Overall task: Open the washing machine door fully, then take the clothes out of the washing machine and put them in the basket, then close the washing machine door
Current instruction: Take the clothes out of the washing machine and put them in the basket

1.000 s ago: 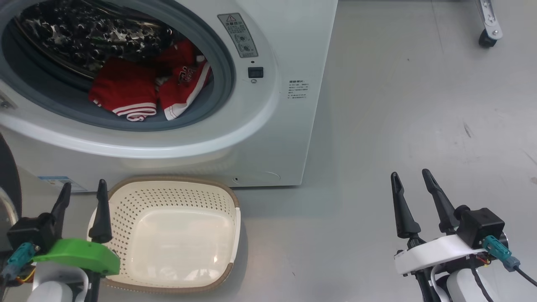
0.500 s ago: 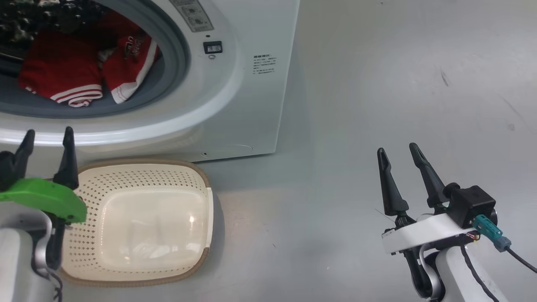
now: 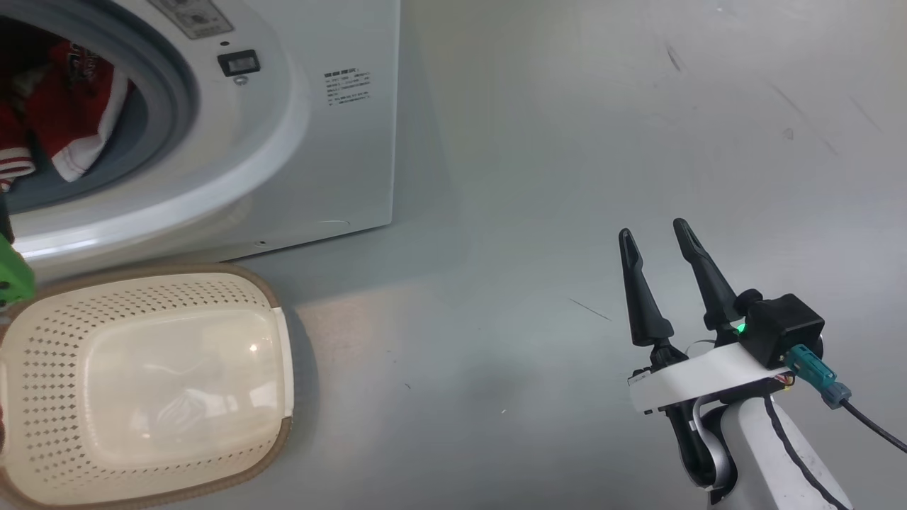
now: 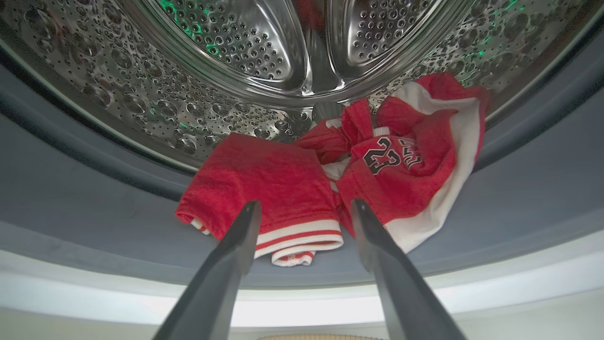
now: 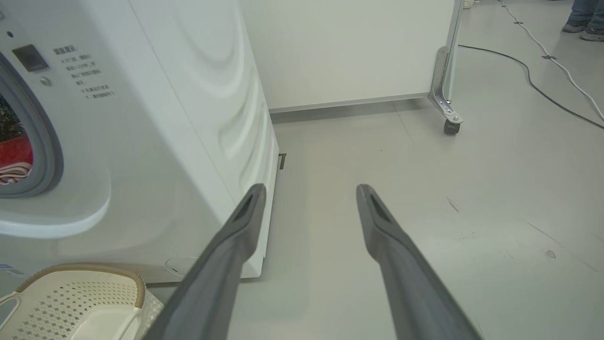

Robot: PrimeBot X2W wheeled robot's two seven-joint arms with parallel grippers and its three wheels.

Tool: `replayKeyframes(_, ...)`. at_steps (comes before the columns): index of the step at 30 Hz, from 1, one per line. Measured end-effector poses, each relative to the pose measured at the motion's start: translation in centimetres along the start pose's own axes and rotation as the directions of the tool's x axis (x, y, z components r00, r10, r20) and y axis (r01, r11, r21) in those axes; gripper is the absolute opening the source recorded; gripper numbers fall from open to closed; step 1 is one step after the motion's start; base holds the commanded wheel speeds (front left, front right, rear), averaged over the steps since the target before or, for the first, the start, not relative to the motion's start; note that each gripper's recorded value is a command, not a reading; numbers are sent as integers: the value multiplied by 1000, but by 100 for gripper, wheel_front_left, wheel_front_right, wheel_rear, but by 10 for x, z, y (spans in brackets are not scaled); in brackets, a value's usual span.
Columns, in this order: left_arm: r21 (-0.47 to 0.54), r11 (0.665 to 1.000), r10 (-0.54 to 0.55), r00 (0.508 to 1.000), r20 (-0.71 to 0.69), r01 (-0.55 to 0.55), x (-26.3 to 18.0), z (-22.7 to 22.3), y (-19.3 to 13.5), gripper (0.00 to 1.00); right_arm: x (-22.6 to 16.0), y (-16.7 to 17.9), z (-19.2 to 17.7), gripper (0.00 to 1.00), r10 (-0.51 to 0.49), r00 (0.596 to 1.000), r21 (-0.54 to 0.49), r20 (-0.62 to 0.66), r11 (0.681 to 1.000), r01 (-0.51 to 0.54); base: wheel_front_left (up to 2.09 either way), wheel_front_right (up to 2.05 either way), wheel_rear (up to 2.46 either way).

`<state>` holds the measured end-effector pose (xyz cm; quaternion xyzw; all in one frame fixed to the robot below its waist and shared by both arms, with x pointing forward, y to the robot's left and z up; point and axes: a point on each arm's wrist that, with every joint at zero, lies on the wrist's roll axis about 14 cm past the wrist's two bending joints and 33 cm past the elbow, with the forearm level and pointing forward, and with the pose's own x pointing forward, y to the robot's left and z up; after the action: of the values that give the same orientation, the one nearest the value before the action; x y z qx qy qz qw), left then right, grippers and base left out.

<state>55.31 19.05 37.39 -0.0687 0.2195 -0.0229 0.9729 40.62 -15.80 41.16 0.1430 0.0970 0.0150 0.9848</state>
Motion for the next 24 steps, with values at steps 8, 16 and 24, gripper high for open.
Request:
replayKeyframes(8,16,1000,18,996,-91,-16,37,-17,-1,100,-2,-16,-8,100,-49,998,-13,-27,999,48,0,0,0)
replayKeyframes(16,40,998,51,989,-141,-46,63,-26,5,100,-5,-26,-16,100,-81,995,-32,-54,996,79,0,0,0)
replayKeyframes(24,99,992,99,976,-193,-80,81,-36,17,100,-5,-33,-21,100,-102,992,-54,-70,994,98,0,0,0)
